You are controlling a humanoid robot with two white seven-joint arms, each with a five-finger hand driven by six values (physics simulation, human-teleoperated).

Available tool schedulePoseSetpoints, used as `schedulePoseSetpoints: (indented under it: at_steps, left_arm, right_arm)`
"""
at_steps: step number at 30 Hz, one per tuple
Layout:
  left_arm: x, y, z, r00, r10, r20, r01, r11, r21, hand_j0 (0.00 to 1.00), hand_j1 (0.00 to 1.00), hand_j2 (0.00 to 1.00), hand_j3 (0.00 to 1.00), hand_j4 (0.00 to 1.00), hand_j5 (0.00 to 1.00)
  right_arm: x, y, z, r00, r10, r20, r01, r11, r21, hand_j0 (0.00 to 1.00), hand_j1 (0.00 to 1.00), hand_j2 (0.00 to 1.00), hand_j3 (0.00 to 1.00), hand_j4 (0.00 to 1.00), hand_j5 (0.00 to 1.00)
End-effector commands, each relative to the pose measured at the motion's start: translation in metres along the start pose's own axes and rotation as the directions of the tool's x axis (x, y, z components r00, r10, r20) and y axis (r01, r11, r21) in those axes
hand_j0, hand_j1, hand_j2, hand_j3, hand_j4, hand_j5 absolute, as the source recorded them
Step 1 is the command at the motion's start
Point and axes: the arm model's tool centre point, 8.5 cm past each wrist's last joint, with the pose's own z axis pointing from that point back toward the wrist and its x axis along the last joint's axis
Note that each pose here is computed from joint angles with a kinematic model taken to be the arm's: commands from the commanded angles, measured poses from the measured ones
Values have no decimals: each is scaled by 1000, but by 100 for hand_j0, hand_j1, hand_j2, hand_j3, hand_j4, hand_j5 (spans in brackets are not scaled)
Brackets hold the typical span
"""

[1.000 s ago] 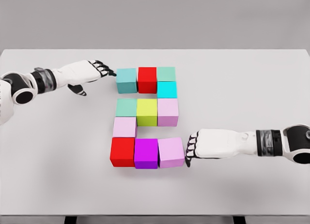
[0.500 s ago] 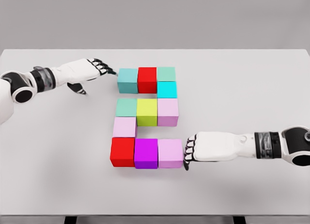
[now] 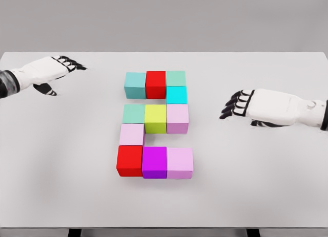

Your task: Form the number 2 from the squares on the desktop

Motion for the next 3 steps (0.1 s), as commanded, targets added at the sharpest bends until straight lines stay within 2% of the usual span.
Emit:
schedulePoseSetpoints:
  at_steps: [1,3]
  left_arm:
    - [-20,7,19,998,9,-55,-8,1000,22,100,100,100,100,100,100]
    - [-25,6,22,997,19,-71,-17,1000,24,100,100,100,100,100,100]
  right_arm:
    - [-14,-17,17,998,23,-59,-24,999,-30,100,100,100,100,100,100]
    - [-13,-16,16,998,21,-57,-22,999,-27,100,100,100,100,100,100]
